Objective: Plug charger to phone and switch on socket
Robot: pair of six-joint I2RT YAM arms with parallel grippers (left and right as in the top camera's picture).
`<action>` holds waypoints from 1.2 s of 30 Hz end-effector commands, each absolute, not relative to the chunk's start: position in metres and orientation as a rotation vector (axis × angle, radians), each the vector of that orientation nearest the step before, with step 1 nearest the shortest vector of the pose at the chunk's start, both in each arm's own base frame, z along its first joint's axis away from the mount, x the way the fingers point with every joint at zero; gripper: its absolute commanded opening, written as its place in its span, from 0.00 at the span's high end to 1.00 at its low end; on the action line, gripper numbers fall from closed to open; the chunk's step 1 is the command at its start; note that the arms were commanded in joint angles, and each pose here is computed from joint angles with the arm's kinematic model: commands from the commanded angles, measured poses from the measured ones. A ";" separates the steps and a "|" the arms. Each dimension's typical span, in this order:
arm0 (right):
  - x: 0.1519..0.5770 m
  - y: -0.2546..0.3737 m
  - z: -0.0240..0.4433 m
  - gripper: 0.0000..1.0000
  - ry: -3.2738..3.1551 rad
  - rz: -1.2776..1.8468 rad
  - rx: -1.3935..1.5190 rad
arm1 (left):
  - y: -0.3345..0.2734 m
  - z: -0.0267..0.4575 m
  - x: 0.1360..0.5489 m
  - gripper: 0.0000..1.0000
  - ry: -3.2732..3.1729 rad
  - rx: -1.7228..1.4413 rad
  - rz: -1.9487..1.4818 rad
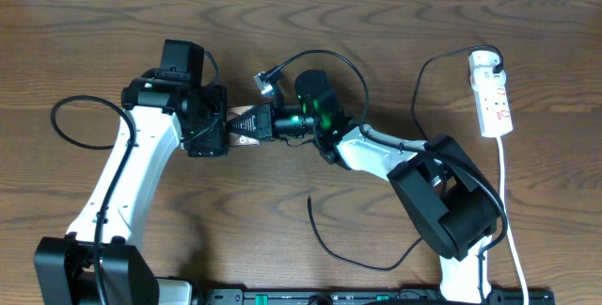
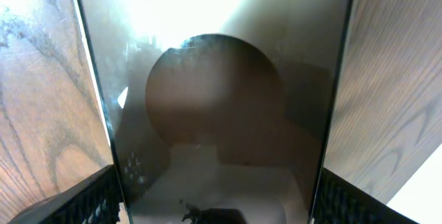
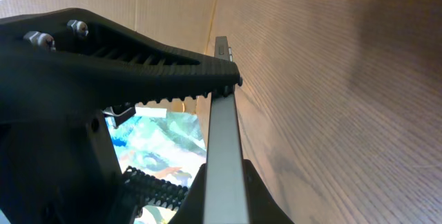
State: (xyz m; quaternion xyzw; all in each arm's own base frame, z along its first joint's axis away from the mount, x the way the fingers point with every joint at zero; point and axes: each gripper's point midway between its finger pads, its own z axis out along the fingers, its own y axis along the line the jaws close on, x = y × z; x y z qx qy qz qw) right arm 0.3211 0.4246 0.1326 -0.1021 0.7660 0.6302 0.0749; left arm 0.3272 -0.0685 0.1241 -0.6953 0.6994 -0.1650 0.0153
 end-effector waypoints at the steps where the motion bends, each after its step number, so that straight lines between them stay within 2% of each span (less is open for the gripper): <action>1: 0.331 0.419 0.145 0.99 2.245 1.897 -0.337 | -0.072 0.136 0.331 0.16 2.213 -2.075 -0.554; 10: 0.384 0.370 0.145 0.99 2.199 1.818 -0.198 | -0.070 0.142 0.344 0.16 2.319 -1.852 -0.620; 13: 0.407 0.345 0.145 0.99 2.181 1.785 -0.126 | -0.074 0.150 0.356 0.16 2.395 -1.655 -0.725; 17: 0.437 0.306 0.144 0.99 2.174 1.764 0.045 | -0.082 0.170 0.383 0.16 2.490 -1.091 -0.847; 21: 0.457 0.276 0.144 0.99 2.193 1.824 0.325 | -0.087 0.186 0.404 0.16 2.444 -0.745 -0.848; 24: 0.463 0.270 0.148 0.99 2.186 1.877 0.462 | -0.092 0.194 0.418 0.12 2.371 -0.670 -0.897; 28: 0.469 0.269 0.169 0.99 2.098 1.942 0.487 | -0.113 0.209 0.432 0.11 2.222 -0.513 -1.094; 36: 0.473 0.269 0.205 0.99 1.951 2.047 0.470 | -0.118 0.195 0.435 0.06 2.025 -0.559 -1.256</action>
